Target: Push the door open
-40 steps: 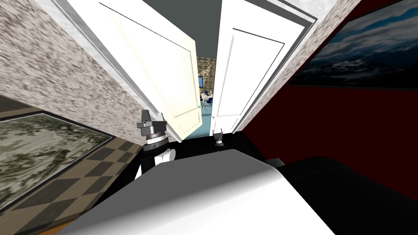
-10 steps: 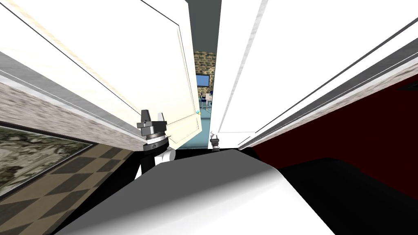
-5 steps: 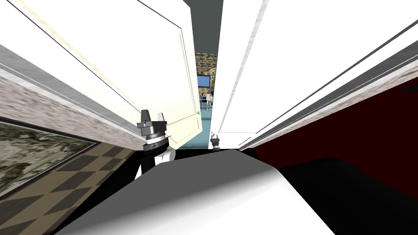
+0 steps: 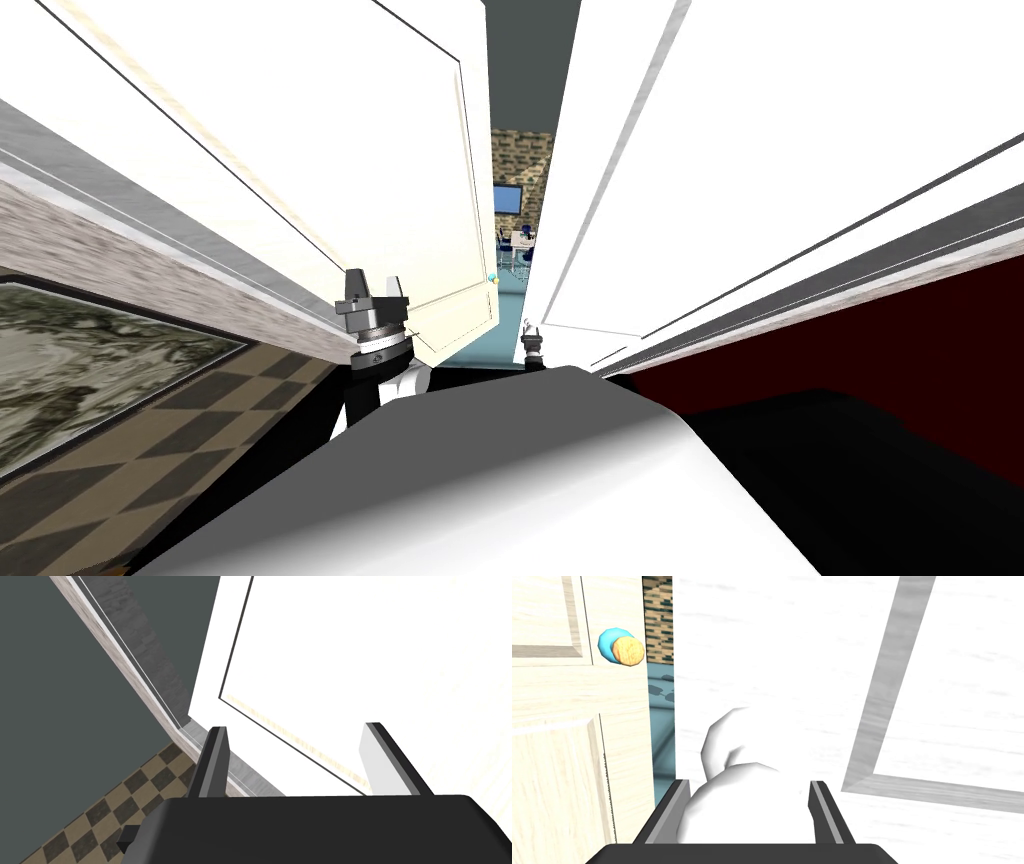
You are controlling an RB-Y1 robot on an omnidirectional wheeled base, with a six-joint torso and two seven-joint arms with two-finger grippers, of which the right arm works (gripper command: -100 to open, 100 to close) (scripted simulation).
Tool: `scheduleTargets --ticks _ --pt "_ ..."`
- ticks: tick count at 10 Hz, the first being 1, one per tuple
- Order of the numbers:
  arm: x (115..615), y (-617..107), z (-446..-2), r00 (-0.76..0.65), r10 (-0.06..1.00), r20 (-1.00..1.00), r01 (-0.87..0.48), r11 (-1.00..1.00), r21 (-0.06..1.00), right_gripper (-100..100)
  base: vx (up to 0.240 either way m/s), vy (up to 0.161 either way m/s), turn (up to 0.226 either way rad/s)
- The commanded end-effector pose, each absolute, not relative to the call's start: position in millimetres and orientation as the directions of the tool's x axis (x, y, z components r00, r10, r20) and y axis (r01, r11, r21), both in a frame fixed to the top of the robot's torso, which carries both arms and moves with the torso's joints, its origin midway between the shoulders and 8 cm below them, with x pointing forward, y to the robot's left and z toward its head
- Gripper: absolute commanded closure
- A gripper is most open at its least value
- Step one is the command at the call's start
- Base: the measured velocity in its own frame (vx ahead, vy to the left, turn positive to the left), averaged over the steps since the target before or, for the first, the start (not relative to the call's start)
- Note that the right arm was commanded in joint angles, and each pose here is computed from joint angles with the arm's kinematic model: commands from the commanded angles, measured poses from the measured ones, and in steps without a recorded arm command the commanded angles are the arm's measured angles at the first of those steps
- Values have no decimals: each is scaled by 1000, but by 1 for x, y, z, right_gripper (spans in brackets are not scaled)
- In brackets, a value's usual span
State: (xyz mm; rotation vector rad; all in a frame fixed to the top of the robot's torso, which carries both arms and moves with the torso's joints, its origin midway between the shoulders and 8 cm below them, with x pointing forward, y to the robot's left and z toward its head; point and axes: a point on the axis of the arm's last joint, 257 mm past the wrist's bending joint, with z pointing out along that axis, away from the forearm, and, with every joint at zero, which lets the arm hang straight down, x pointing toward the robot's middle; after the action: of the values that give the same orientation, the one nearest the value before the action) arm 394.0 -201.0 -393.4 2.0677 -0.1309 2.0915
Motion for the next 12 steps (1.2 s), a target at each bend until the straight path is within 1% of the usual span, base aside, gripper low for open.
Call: scheduleTargets --ticks 1,2,4,12 --pt "396 -229 -390 -15 96 995 -258 -962 89 100 105 8 91" --pt "396 -229 -390 -15 96 995 -258 -962 89 100 72 3 25" --pt "402 -252 -388 -15 108 994 -306 -947 98 100 76 -3 71" --pt "411 -305 -383 -13 122 992 -423 -900 105 100 58 0 59"
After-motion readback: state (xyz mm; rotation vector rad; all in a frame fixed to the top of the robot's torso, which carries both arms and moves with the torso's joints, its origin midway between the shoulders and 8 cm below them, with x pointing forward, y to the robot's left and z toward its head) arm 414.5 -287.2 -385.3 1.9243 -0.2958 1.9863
